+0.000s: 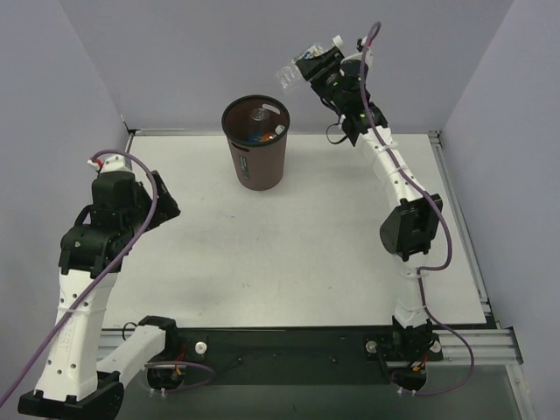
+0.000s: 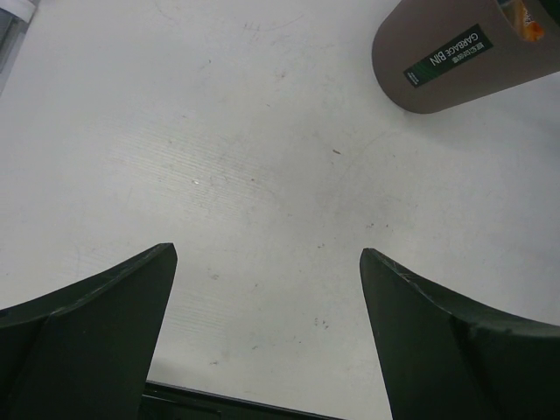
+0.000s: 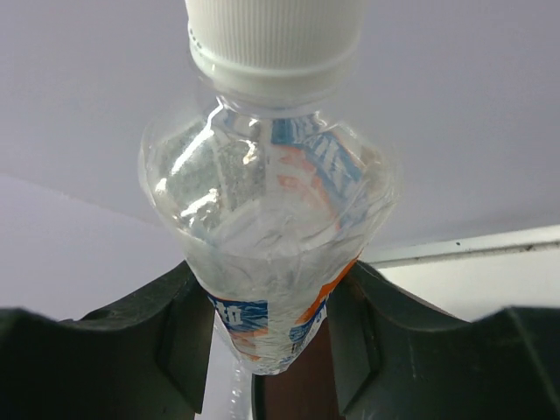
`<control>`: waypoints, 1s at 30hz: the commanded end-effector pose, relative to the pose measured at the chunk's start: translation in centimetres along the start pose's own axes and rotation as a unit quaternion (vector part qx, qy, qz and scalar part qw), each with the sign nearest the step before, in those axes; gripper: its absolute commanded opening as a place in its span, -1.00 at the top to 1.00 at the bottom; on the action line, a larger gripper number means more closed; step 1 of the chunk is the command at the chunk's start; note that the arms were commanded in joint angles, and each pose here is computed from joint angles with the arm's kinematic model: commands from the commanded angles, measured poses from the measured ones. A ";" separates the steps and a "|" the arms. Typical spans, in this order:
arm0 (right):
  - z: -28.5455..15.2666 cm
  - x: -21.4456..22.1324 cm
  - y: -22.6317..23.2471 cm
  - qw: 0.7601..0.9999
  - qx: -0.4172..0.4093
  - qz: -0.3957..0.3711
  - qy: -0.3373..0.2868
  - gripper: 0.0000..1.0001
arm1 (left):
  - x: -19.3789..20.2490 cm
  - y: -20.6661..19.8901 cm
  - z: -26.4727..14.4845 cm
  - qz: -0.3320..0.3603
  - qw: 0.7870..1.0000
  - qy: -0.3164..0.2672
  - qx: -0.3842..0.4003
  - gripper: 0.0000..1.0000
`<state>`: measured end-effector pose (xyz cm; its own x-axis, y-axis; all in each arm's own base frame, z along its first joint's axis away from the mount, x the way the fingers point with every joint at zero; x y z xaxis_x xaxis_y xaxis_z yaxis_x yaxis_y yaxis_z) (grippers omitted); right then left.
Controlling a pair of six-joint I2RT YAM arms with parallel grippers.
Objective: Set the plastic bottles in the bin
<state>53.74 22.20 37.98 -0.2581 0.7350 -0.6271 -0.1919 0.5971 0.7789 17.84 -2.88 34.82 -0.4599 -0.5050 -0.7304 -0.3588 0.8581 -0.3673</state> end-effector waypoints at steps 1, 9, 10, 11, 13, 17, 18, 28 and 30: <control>-2.0 1.1 5.3 0.981 -0.060 -0.183 -0.007 0.49 | -0.3 0.7 -1.8 0.001 1.000 -0.024 0.003 -0.95; -1.8 5.6 5.3 0.964 -0.057 -0.260 0.028 0.48 | 0.0 1.5 -2.7 0.002 1.000 -0.029 -0.006 -0.95; -1.6 6.0 5.1 0.963 -0.055 -0.262 0.031 0.43 | 0.0 1.5 -2.7 0.002 1.000 -0.028 -0.007 -0.95; -1.4 6.5 4.9 0.963 -0.054 -0.262 0.035 0.26 | 0.0 1.5 -2.8 0.001 1.000 -0.030 -0.007 -0.95; -1.4 7.0 4.7 0.962 -0.046 -0.265 0.038 -0.53 | -0.1 1.6 -3.0 0.002 0.999 -0.034 -0.007 -0.95; -2.0 6.5 5.7 0.960 -0.058 -0.271 0.033 -0.92 | -0.3 1.6 -3.2 0.006 0.999 -0.039 -0.008 -0.95; -2.2 6.5 5.8 0.960 -0.058 -0.271 0.034 -0.93 | -0.4 1.6 -3.1 0.009 0.999 -0.038 -0.008 -0.95; -7.3 4.7 7.2 0.958 -0.039 -0.282 0.037 -0.80 | -0.5 1.0 -3.2 0.024 0.999 -0.034 0.017 -0.95; -8.4 5.2 6.6 0.956 -0.024 -0.285 0.061 -0.73 | -0.5 0.8 -3.3 0.016 0.999 -0.033 0.024 -0.95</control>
<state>47.01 28.79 34.02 -0.2930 0.2162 -0.9313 -0.3535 0.8806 0.3157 15.15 -2.00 35.20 -0.4523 -0.4679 -0.7593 -0.3498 0.8762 -0.3316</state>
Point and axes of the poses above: each gripper's point midway between its finger pads, its own z axis out along the fingers, its own y axis along the line the jaws close on, x = y × z, the point moved 8 cm from there along -z, back along the fingers, and after that the axes turned 6 degrees about -z, right-handed, at the moved point
